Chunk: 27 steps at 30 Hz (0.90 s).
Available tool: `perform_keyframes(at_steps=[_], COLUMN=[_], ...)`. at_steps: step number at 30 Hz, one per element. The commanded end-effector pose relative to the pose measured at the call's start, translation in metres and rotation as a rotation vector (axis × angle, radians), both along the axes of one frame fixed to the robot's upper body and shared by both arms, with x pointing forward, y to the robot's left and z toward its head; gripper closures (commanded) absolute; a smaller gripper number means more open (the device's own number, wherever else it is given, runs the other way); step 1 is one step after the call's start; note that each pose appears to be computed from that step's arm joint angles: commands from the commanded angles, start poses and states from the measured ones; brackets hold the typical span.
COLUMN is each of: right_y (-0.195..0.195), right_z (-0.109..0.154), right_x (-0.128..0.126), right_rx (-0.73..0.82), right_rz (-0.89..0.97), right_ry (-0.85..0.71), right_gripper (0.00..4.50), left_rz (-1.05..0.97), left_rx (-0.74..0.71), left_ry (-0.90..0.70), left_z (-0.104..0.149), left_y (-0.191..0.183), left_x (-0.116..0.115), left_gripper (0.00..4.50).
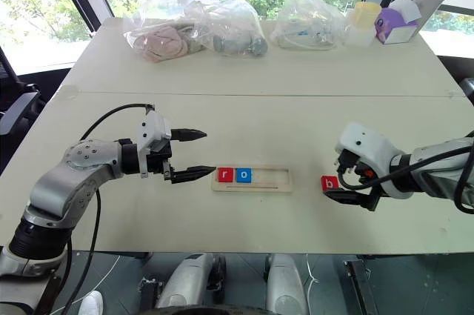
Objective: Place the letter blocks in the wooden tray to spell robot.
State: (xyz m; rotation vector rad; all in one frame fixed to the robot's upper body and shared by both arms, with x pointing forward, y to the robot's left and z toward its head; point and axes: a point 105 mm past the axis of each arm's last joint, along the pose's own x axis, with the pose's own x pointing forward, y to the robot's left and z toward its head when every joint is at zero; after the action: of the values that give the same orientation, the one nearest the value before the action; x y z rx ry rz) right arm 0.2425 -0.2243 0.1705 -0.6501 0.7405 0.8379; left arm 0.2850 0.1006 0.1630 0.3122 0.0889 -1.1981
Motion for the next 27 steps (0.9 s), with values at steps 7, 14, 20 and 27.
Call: perform_keyframes(at_steps=[7, 14, 20, 27], right_y=[-0.020, -0.026, -0.032, -0.028], right_z=[-0.023, -0.044, -0.052, -0.055], right_x=[0.025, 0.035, 0.044, 0.045], right_rx=[-0.153, -0.182, -0.207, -0.198], right_rz=[0.287, 0.332, 0.331, 0.346], right_ry=[-0.069, -0.029, -0.026, -0.015], right_gripper=[0.03, 0.03, 0.03, 0.03], left_rz=[-0.013, 0.001, 0.008, 0.013], left_rx=[-0.002, 0.005, 0.004, 0.004], left_ry=[-0.060, -0.066, -0.070, -0.072], left_z=[0.010, 0.010, 0.011, 0.011], left_y=[-0.004, -0.003, -0.003, -0.002], left_x=[-0.005, -0.005, -0.005, -0.006], left_gripper=[0.00, 0.00, 0.00, 0.00])
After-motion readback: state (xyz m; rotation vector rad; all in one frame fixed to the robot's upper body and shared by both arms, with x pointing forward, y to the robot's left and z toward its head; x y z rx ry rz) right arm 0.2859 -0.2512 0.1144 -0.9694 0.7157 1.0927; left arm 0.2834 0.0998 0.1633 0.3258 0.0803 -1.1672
